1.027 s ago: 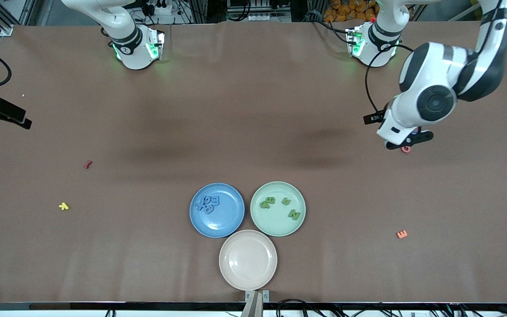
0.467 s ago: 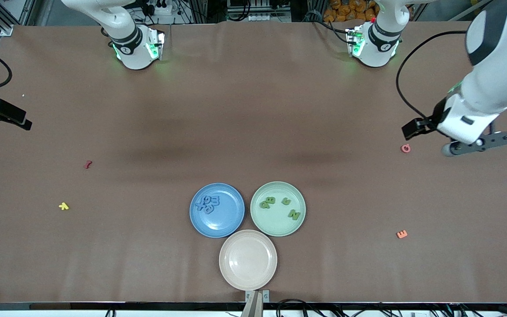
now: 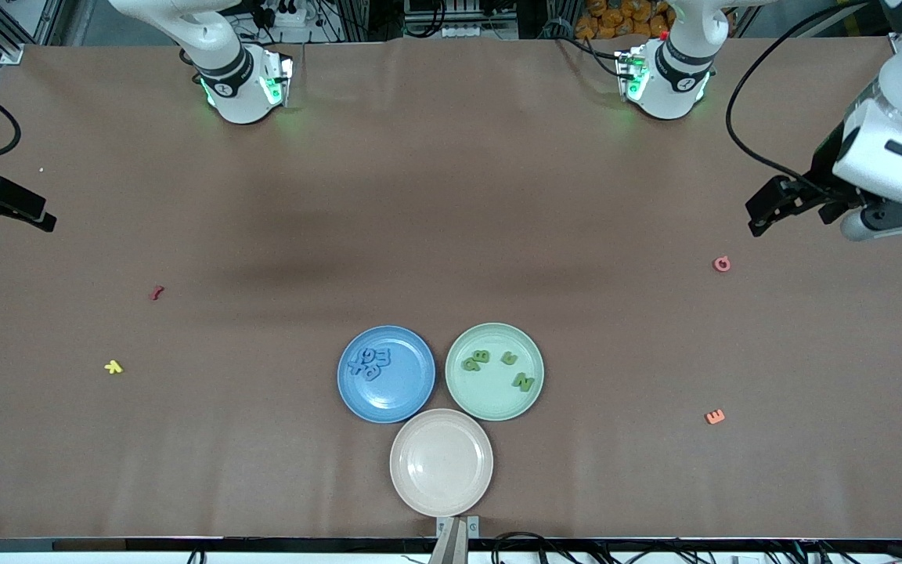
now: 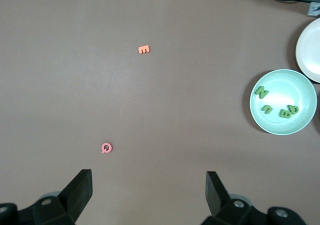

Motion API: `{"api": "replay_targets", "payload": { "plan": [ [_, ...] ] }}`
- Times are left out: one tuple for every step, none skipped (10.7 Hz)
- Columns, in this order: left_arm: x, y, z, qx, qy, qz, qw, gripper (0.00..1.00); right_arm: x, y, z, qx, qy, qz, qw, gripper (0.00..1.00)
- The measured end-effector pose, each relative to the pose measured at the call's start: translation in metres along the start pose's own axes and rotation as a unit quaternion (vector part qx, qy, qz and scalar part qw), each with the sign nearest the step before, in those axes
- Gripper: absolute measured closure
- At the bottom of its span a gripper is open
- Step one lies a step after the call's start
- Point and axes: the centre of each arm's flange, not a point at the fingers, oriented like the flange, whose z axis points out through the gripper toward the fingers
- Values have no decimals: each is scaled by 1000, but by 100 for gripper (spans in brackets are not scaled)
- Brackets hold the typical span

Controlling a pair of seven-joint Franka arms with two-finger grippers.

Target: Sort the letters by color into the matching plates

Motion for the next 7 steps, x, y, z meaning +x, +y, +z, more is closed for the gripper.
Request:
{"api": "replay_targets", "payload": {
  "plan": [
    [-4,1,-10,-2,9,27,1000,0,0,-1,0,0,0,-1,1000,0],
    [-9,0,-17,0,7,55,998,0,0,-2,0,0,-1,-2,1000,0],
    [-13,-3,-19,-4,-5,75,997,0,0,-6,2,0,-3,-5,1000,0],
    [-13,-10,-16,-18,-17,81,996,0,0,-10,5,0,-7,-9,1000,0],
    [-10,-22,-10,-35,-28,87,995,0,-1,-16,8,0,-11,-14,1000,0],
    [-7,-35,-2,-46,-38,92,994,0,0,-20,10,-1,-13,-17,1000,0],
    [-6,-40,3,-50,-43,94,993,0,0,-21,11,-1,-14,-18,1000,0]
  ]
}}
